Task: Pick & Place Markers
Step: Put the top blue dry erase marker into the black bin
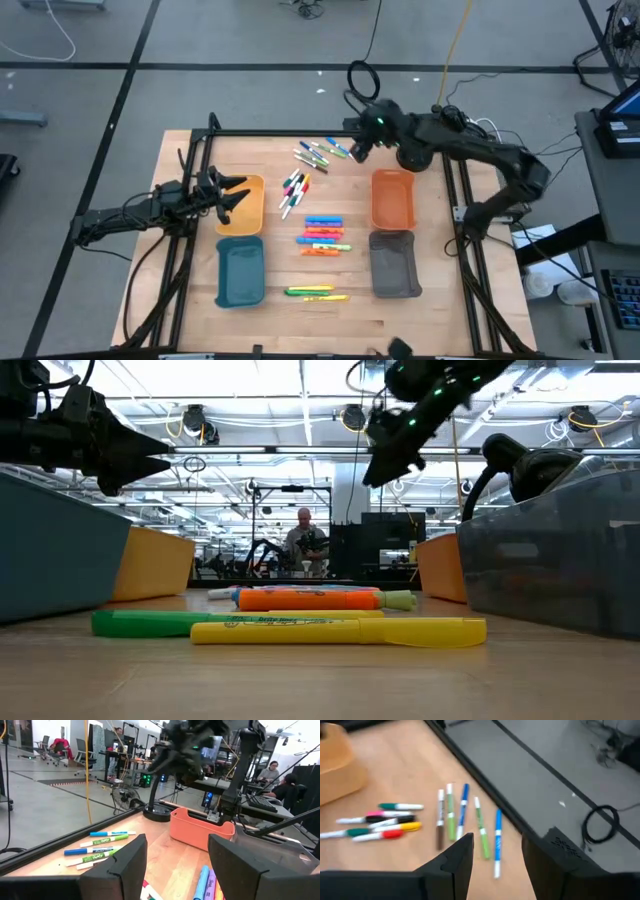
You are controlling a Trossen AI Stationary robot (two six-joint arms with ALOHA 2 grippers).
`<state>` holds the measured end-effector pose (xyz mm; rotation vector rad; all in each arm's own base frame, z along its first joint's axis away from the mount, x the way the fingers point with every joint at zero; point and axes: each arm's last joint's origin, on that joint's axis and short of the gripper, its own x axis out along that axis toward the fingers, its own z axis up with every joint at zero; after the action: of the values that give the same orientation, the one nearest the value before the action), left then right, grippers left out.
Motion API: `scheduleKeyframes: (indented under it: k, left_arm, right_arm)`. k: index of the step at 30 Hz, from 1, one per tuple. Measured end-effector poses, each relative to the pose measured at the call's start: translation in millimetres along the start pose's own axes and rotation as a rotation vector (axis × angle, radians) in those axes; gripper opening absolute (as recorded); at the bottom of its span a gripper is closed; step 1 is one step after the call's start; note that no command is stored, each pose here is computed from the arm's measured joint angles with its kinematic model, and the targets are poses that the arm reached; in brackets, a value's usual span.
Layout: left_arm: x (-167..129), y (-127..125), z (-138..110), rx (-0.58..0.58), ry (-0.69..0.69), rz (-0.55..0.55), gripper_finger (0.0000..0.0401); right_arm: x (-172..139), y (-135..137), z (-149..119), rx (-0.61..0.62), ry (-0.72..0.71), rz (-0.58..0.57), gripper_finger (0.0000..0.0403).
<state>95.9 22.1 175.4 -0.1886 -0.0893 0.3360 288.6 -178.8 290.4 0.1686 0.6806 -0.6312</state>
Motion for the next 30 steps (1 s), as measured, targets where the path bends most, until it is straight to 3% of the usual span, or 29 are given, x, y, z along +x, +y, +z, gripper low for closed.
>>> scheduleKeyframes:
  k: [5,12,17,30]
  left_arm:
    - [0,0,0,0.000,0.000,0.000,0.0214]
    - [0,0,0,0.000,0.001,0.000,0.0214]
    - [0,0,0,0.000,0.001,0.000,0.0214]
    - [0,0,0,0.000,0.001,0.001,0.0214]
  right_arm:
    - [53,-6,-10,0.017,0.097,0.006,0.0155]
    - [101,-1,-34,0.007,0.195,0.009,0.0155]
    - [119,2,-48,0.013,0.251,0.062,0.0155]
    - [137,-1,-65,0.008,0.323,0.050,0.0155]
